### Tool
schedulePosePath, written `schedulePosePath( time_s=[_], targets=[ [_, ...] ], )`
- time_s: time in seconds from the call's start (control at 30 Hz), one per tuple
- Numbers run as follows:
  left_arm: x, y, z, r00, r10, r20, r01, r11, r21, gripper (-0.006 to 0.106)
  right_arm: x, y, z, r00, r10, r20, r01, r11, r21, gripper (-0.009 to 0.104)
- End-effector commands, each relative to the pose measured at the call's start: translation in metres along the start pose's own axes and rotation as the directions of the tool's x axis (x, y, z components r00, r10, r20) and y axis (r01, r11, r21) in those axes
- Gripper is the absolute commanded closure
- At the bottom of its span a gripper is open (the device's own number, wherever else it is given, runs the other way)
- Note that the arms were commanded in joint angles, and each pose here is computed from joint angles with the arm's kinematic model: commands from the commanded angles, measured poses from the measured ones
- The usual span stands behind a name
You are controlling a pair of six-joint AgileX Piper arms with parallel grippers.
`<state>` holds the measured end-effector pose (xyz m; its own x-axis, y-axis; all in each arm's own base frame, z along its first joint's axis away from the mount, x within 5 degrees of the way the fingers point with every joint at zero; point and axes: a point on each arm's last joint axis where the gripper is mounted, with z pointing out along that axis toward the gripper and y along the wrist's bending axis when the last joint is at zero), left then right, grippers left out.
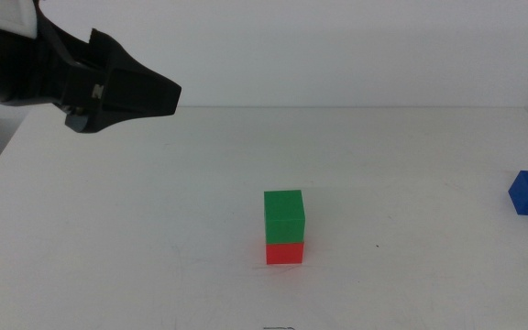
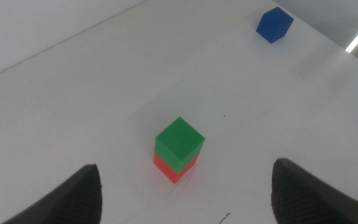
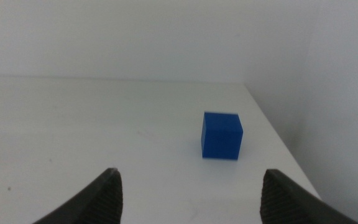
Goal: Stack red cubes first, then green, then blue cubes in a specific spot.
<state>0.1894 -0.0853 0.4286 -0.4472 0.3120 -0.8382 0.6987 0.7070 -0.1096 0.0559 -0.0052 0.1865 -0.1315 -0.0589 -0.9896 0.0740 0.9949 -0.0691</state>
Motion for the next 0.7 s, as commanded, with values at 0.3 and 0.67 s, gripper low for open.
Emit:
schedulePosePath(
  time_s=[0.3, 0.67],
  targets=[
    [-0.011, -0.005, -0.009, 0.995, -0.012, 0.097, 0.012, 1.0, 0.001, 0.007, -0.111, -0.009, -0.008, 0.995, 0.016, -0.1, -0.015, 1.0, 0.012, 0.038],
    [-0.011, -0.005, -0.009, 0.995, -0.012, 0.097, 0.012, 1.0, 0.001, 0.007, -0.171, -0.005, 0.037, 0.828, 0.128, -0.547, -0.165, 0.986, -0.02, 0.038]
  ],
)
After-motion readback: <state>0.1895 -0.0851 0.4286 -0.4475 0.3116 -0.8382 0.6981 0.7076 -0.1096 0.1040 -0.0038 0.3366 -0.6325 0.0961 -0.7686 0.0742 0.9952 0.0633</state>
